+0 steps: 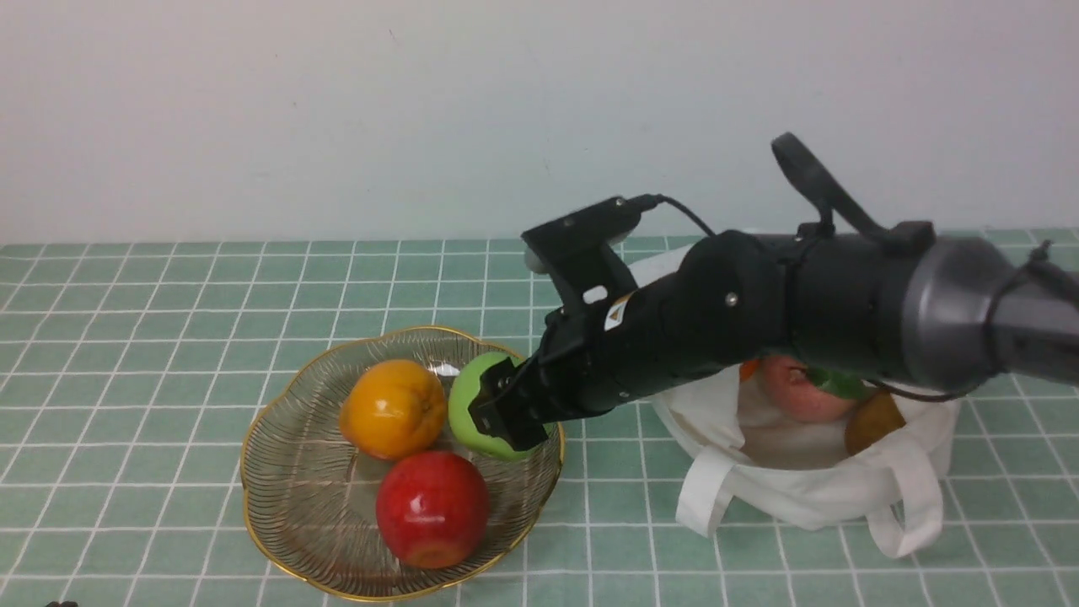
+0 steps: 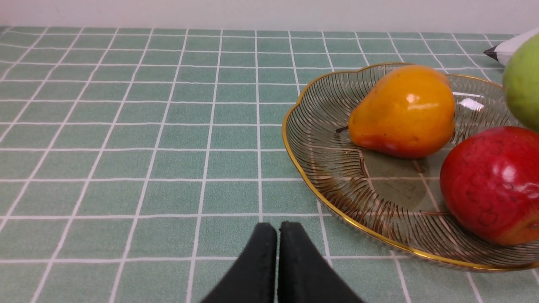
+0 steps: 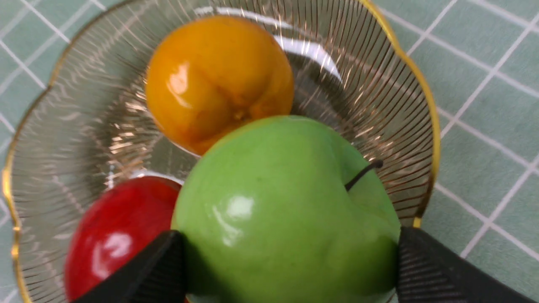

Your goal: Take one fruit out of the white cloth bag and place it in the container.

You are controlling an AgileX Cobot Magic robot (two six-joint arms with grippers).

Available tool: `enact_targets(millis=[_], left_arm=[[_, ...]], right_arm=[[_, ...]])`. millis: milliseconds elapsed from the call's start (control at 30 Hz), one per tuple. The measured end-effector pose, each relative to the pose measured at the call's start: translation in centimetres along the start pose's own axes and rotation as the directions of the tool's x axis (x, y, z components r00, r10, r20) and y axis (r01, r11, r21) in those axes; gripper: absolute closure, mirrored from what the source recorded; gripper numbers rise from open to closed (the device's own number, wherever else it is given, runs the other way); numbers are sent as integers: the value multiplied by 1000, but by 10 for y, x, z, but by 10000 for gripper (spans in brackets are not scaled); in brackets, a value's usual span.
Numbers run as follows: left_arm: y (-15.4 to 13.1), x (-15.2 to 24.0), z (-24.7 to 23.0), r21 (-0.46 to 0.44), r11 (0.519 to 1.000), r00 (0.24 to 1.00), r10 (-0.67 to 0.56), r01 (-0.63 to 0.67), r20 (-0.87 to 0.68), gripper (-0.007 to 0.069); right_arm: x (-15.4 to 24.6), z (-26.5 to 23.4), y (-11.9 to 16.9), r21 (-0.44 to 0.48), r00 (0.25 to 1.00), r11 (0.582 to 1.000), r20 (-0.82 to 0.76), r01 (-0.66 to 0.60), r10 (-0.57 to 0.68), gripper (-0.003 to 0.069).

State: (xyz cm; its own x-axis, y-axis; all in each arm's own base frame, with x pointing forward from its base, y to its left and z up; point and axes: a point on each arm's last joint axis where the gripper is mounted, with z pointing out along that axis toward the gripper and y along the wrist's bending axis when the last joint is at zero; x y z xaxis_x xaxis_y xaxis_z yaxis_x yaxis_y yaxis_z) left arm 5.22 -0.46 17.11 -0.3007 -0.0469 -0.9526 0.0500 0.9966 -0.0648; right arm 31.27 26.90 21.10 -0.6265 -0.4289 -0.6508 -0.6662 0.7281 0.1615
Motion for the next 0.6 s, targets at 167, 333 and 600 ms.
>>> enact_targets(millis=[167,333,600], left_arm=[[0,0,0,0,1000,1000,0,0,0,633],[0,0,0,0,1000,1000,0,0,0,633],[0,0,0,0,1000,1000,0,0,0,633]], right_arm=[[2,12,-1,-8,999,1000,-36,-11,11,46],[2,11,0,-17,998,1000,-53,-21,20,-27],[-13,-35,7,-4,1000,1000,-19,0,0,48]])
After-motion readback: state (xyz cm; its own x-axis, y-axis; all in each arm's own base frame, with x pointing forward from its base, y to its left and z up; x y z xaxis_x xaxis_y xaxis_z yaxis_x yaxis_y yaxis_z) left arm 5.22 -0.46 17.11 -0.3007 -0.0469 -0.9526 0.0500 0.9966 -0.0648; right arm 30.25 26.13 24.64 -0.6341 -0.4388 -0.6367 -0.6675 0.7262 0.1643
